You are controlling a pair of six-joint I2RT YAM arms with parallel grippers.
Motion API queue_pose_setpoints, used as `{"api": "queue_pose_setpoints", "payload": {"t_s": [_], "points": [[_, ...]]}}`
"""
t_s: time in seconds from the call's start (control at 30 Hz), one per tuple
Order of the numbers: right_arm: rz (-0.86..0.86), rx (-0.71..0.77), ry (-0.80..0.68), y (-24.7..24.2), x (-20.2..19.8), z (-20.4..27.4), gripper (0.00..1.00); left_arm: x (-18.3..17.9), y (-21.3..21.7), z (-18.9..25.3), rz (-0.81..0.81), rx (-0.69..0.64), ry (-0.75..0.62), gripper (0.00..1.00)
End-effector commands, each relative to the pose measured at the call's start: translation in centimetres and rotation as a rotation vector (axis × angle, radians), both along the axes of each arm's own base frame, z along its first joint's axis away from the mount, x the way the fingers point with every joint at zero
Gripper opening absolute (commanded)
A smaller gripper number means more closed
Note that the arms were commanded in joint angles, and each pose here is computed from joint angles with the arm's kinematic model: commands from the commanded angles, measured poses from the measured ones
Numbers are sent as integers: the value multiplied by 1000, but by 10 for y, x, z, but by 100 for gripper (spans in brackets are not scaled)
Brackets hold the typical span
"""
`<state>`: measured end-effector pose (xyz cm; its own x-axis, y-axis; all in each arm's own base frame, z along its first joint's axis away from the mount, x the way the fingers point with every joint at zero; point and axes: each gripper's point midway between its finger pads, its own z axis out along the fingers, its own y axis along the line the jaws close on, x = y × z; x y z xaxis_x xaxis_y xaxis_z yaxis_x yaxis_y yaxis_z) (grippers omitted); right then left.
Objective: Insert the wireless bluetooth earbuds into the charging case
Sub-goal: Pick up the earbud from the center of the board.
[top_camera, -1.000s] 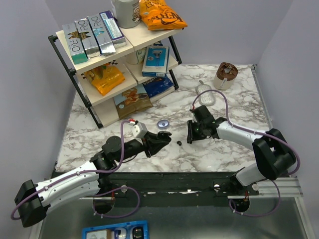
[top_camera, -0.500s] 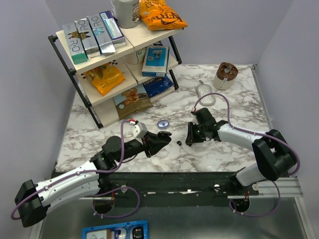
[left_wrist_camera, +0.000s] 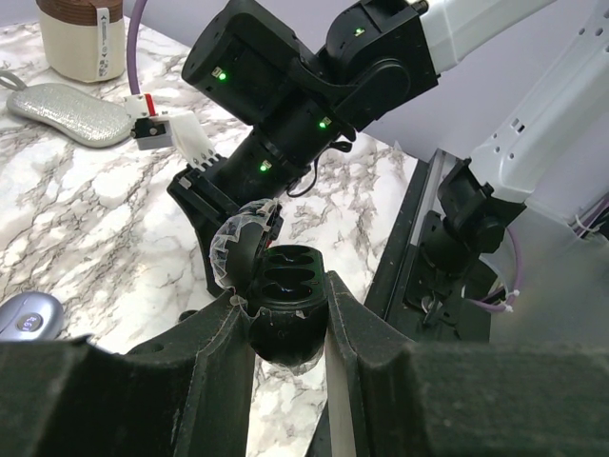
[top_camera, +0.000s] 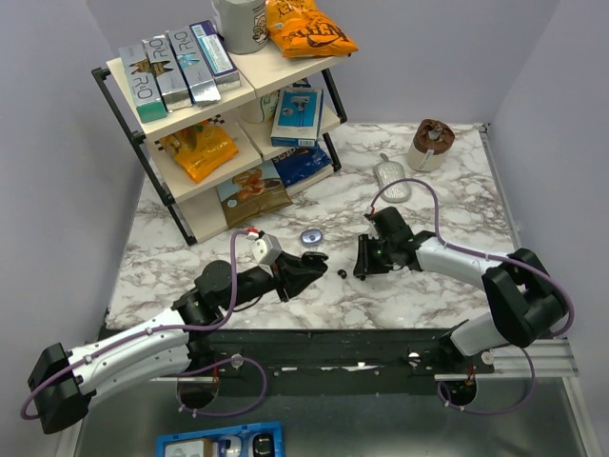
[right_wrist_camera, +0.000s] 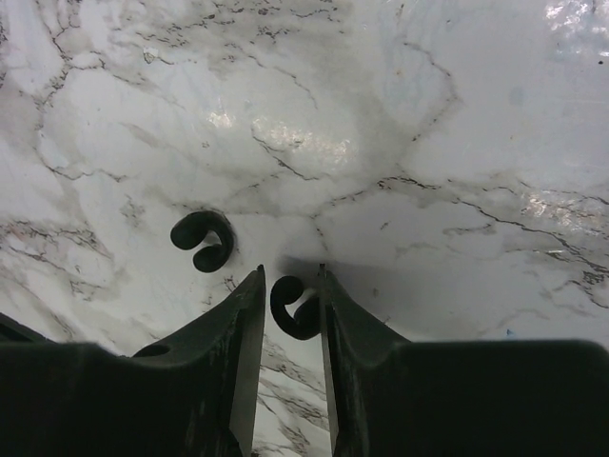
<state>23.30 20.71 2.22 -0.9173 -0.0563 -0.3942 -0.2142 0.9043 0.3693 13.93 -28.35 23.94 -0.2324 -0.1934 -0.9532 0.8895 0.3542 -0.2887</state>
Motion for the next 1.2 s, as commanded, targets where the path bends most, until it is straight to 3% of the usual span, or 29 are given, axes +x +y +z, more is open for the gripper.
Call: {"api": "queue_pose_setpoints", "payload": {"t_s": [0.0,0.13,0.5,0.63,0.67,1.17], "points": [[15,10,1,-3,-7,0,43,-2,-2,6,-9,-29,-10,0],[18,10,-9,-3,-6,3,42,-2,-2,4,-10,-24,-9,0],[20,-8,-8,-7,-8,0,23,-2,-2,4,-12,-22,-6,0],[11,-17,-34,-8,-3,4,9,-2,-3,4,-13,-22,-7,0],[4,-19,-36,-9,-2,5,1,-2,-3,5,-10,-22,-7,0],[-13,75,-97,5,14,42,1,0,0,3,8,-16,-4,0]]}}
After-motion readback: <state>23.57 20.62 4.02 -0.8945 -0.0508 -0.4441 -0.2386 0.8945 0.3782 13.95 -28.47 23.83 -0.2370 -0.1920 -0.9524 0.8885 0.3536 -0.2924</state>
